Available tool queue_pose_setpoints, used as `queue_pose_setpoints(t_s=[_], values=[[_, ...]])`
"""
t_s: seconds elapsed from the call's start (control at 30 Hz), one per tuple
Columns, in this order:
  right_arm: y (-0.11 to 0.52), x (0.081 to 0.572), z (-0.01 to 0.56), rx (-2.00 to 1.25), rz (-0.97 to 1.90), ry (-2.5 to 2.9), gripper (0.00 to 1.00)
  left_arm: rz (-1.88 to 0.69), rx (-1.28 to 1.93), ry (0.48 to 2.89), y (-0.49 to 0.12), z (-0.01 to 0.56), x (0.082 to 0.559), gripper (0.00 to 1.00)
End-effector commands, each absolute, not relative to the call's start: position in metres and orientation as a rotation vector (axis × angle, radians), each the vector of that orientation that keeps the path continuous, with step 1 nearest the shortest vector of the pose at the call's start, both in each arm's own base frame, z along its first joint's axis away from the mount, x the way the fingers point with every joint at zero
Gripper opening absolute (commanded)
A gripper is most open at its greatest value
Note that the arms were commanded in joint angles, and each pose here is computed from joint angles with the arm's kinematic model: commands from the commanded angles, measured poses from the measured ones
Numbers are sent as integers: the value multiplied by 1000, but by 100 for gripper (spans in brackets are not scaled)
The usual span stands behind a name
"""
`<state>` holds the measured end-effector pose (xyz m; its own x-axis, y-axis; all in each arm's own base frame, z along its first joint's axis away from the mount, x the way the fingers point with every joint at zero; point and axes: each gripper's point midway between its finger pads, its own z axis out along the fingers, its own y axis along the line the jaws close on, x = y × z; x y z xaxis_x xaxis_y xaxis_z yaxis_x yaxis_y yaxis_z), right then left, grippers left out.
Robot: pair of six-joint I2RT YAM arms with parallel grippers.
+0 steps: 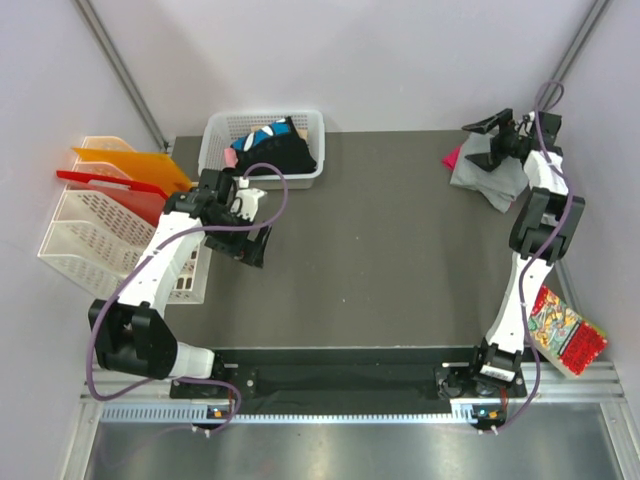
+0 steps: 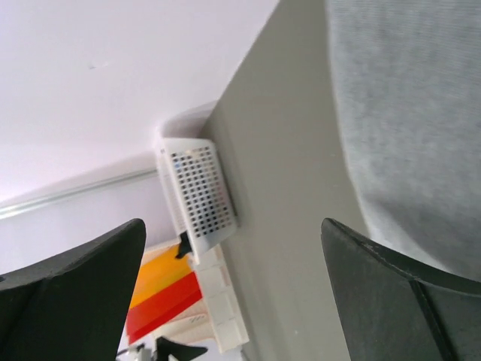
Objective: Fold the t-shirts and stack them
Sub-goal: Put the neatly folded tshirt into the corner of the board with the right arm
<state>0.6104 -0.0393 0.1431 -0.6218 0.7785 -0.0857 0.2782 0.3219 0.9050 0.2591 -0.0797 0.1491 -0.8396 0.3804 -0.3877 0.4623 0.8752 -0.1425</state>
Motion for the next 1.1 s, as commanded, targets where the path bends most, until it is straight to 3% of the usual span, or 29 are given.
queue_pose_setpoints(t_s=[0.0, 0.4, 0.67, 0.9, 1.07], values=[[-32, 615, 224, 720, 1415, 1878, 100, -329, 634, 2671, -79, 162, 261, 99], [-78, 618, 125, 919, 1348, 1957, 100, -168, 641, 2730, -54, 158, 240, 99], [-75, 606, 70, 1005, 1348, 2067, 100, -110, 619, 2781, -43, 148, 226, 99], [-72, 610, 154, 835, 1369, 1980, 100, -73, 612, 2748, -37, 160, 228, 99], [-42, 588, 279, 617, 1353, 1880, 100, -75, 600, 2664, -40, 184, 243, 99]])
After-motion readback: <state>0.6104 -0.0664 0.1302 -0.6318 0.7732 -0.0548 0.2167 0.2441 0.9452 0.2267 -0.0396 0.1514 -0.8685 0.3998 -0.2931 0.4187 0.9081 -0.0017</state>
